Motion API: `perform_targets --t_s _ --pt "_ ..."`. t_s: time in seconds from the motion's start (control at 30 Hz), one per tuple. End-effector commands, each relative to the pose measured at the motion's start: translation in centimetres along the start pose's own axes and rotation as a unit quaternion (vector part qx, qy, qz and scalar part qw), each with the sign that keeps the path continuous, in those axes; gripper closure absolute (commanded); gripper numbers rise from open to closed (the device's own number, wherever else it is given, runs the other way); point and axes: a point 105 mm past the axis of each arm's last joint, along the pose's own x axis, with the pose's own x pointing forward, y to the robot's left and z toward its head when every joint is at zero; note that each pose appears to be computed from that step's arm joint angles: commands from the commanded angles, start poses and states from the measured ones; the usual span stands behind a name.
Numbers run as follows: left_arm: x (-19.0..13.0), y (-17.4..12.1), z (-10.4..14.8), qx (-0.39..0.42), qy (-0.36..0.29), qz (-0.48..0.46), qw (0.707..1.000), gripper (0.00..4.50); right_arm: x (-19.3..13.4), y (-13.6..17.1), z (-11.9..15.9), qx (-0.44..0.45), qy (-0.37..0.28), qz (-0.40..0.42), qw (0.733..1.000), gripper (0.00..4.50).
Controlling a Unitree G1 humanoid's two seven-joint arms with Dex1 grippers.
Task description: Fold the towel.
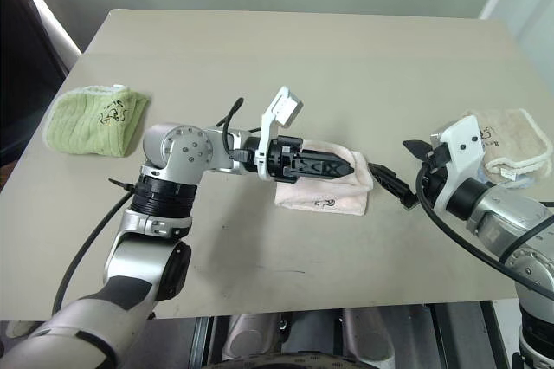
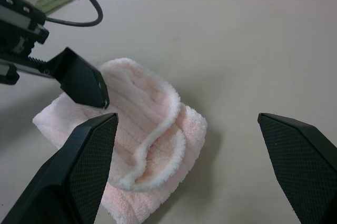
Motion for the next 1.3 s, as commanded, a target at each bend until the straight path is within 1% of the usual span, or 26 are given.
perform_targets --t_s 0.03,0.07,0.1,0.17,0.27,0.37,0.43,0.5,0.6,0.63,0.73,0.8,0.83,0.97,1.07,1.23,1.3 --pt "-0.8 -2.0 3.8 0.092 -0.078 -0.027 0.992 0.01 -0.5 0.0 2.2 -0.013 -0.047 0.001 0.999 0.0" --pt "-1.2 -2.1 4.8 0.118 -0.109 -0.027 0.987 0.01 -0.5 0.2 2.5 -0.009 -0.055 0.008 0.998 0.0" --pt "-1.6 -1.9 5.2 0.146 -0.121 -0.014 0.982 0.01 -0.5 0.3 2.8 -0.005 -0.061 0.016 0.998 0.0" --pt "-2.3 -1.1 4.9 0.226 -0.094 0.028 0.969 0.01 -0.4 0.7 3.3 0.003 -0.069 0.029 0.997 0.0" --pt "-3.8 0.2 4.6 0.289 -0.073 0.078 0.951 0.01 -0.2 1.3 3.5 0.001 -0.07 0.054 0.996 0.0" --pt "-5.1 0.9 4.7 0.353 -0.07 0.114 0.926 0.0 0.4 1.7 3.8 0.007 -0.079 0.071 0.994 0.62" --pt "-5.8 0.2 4.6 0.358 -0.084 0.094 0.925 0.4 0.9 1.7 3.9 0.008 -0.08 0.075 0.994 1.27" --pt "-6.8 -0.1 4.6 0.353 -0.102 0.09 0.926 0.95 1.5 1.7 4.0 0.007 -0.081 0.082 0.993 1.99" --pt "-7.7 0.2 3.3 0.354 -0.079 0.091 0.927 2.06 2.4 1.8 4.1 0.009 -0.084 0.094 0.992 3.11" --pt "-7.8 0.2 2.9 0.356 -0.074 0.088 0.927 2.37 2.6 1.9 4.2 0.01 -0.085 0.098 0.991 3.38" --pt "-8.0 0.1 1.6 0.355 -0.057 0.074 0.93 3.56 3.8 2.3 4.3 0.017 -0.091 0.118 0.989 4.49" --pt "-7.8 1.0 0.9 0.368 -0.047 0.089 0.924 4.28 5.0 2.4 4.1 0.022 -0.091 0.123 0.988 4.5" --pt "-7.7 1.4 0.8 0.375 -0.044 0.095 0.921 4.48 5.3 2.3 4.0 0.023 -0.091 0.123 0.988 4.5" --pt "-6.7 3.0 -0.9 0.418 -0.002 0.099 0.903 4.48 7.8 1.8 3.5 0.039 -0.092 0.107 0.989 4.5" --pt "-5.9 3.9 -2.1 0.421 0.007 0.093 0.902 4.48 9.4 2.1 2.2 0.051 -0.081 0.104 0.99 4.5" --pt "-5.5 5.2 -4.3 0.427 0.033 0.093 0.899 4.48 10.2 2.4 -0.1 0.067 -0.066 0.09 0.992 4.5" --pt "-5.1 5.4 -5.1 0.427 0.039 0.084 0.9 4.48 10.3 2.6 -1.7 0.082 -0.054 0.083 0.992 4.5"
